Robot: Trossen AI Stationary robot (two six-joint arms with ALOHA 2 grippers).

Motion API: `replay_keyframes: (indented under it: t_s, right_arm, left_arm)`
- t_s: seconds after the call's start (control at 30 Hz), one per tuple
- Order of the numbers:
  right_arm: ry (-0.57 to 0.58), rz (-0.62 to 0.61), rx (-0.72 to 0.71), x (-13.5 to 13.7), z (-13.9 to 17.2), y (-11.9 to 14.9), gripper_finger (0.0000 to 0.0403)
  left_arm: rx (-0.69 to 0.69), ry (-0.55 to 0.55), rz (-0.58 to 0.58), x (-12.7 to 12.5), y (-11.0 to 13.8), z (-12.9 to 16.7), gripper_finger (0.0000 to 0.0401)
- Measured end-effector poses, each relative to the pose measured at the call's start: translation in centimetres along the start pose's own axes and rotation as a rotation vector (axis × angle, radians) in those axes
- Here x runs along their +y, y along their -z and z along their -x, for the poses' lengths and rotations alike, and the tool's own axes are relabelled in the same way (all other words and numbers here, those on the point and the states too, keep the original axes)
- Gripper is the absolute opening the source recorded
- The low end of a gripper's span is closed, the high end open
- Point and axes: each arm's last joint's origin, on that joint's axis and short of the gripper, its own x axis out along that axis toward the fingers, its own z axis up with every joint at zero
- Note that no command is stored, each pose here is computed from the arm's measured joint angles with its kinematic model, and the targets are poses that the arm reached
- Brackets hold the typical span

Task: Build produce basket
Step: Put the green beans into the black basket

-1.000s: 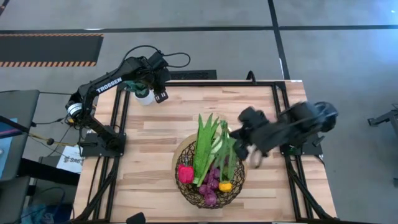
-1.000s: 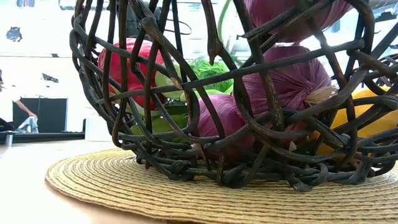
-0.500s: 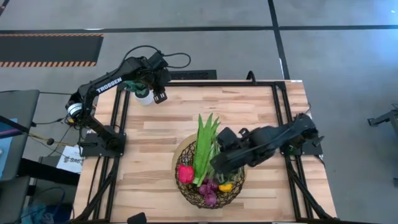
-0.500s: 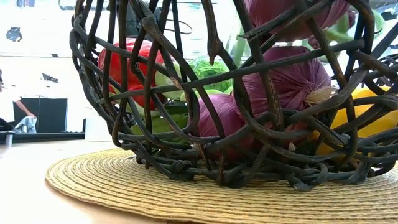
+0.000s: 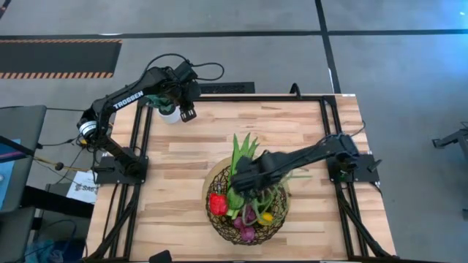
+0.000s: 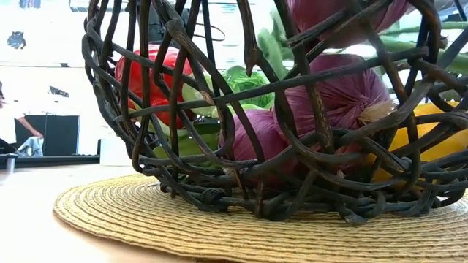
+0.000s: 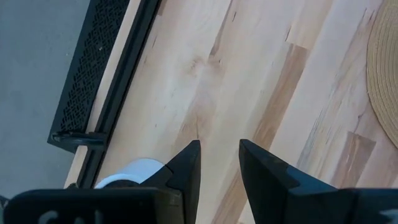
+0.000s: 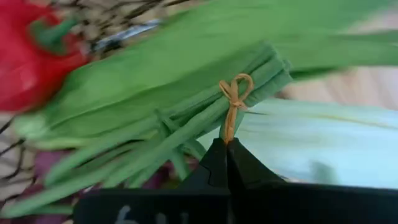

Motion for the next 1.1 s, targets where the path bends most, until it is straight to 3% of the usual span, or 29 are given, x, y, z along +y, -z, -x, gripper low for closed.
replay_keyframes:
  t_s: [0.2,0.37,0.7,1.1]
  right_arm:
    - [-0.061,0.195,0.025,3.1,-2.9,0.4,0.0000]
    - [-0.068,0.258,0.039,4.5,-3.0,1.8,0.0000]
    - [-0.096,0.119,0.009,5.5,-2.4,2.6,0.0012]
    - [-0.291,-0.090,0.199,3.7,-2.6,-0.5,0.0128]
  left_arm:
    - [0.001,0.001,0.031,0.0,0.0,0.0,0.0097]
    - [0.001,0.000,0.043,0.0,0.0,0.0,0.0097]
    - [0.012,0.006,0.014,-0.2,-0.2,-0.4,0.0097]
    - [0.052,0.023,-0.052,-0.5,0.1,-0.4,0.0097]
